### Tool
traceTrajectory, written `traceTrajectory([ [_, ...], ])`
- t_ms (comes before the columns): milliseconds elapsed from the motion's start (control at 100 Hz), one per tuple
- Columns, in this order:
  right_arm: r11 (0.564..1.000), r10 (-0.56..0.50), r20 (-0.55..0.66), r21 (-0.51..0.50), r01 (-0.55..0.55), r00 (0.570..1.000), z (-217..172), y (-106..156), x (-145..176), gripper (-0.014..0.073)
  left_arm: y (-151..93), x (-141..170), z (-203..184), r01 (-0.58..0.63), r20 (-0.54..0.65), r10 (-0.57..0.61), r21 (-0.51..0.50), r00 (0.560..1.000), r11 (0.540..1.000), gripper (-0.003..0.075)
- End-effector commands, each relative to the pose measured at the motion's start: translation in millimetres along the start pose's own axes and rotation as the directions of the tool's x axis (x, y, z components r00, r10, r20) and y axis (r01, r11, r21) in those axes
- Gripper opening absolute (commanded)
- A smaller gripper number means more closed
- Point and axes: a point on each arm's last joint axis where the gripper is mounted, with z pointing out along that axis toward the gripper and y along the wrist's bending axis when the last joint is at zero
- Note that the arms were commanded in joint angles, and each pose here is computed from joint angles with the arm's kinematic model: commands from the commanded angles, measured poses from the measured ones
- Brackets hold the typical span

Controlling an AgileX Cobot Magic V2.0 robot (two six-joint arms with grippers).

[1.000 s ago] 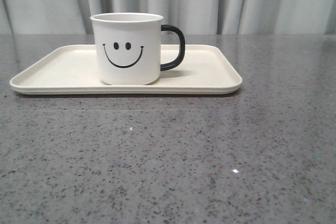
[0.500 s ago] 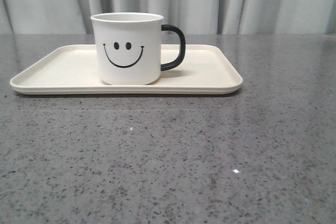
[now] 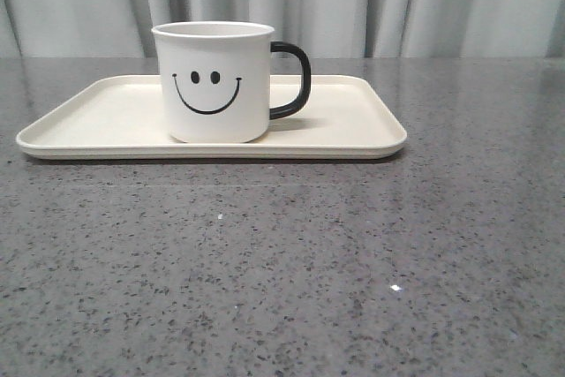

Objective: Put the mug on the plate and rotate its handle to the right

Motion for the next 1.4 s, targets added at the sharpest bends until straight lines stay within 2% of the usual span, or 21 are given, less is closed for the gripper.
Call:
traceTrajectory([
  [0,1.000,-0.001,0.145,0.013,-0.001,0.989,-30,12,-27,-0.0061,0,-8,-12,0.006,0.102,-0.006,-0.006,0.995,1.000,-0.0020],
  [170,1.000,0.014,0.163,0.012,-0.016,0.987,-48,24,-9,-0.0061,0,-8,-12,0.006,0.102,-0.006,-0.006,0.995,1.000,-0.0020],
  [270,0.998,0.055,0.141,0.012,-0.057,0.988,-63,35,21,-0.0061,0,-9,-12,0.006,0.109,-0.006,-0.007,0.994,1.000,-0.0020],
  [320,0.999,0.025,0.141,0.020,-0.028,0.990,-77,45,33,-0.0061,0,-9,-12,0.006,0.109,-0.006,-0.007,0.994,1.000,-0.0020],
  [520,0.997,0.074,0.072,-0.015,-0.073,0.995,-117,77,89,-0.0062,0,-10,-12,0.007,0.119,-0.005,-0.009,0.993,1.000,-0.0020],
  [610,0.993,0.093,0.003,-0.076,-0.093,0.996,-128,92,113,-0.0062,0,-10,-12,0.007,0.123,-0.005,-0.009,0.992,1.000,-0.0020],
  [690,0.980,0.093,-0.069,-0.167,-0.104,0.993,-133,107,136,-0.0062,0,-11,-12,0.007,0.127,-0.006,-0.008,0.992,1.000,-0.0020],
  [800,0.965,0.080,-0.108,-0.239,-0.104,0.991,-143,123,158,-0.0062,-1,-11,-13,0.010,0.132,-0.009,-0.002,0.991,1.000,-0.0020],
  [1010,0.966,0.110,-0.158,-0.216,-0.143,0.981,-168,139,202,-0.0062,-3,-11,-13,0.017,0.135,-0.020,0.022,0.991,1.000,-0.0020],
  [1210,0.979,0.164,-0.179,-0.091,-0.182,0.970,-186,144,249,-0.0062,-4,-11,-13,0.022,0.135,-0.027,0.038,0.990,0.999,-0.0020],
  [1390,0.962,0.170,-0.204,-0.175,-0.207,0.964,-189,155,257,-0.0062,-6,-11,-13,0.029,0.137,-0.037,0.058,0.990,0.998,-0.0020],
])
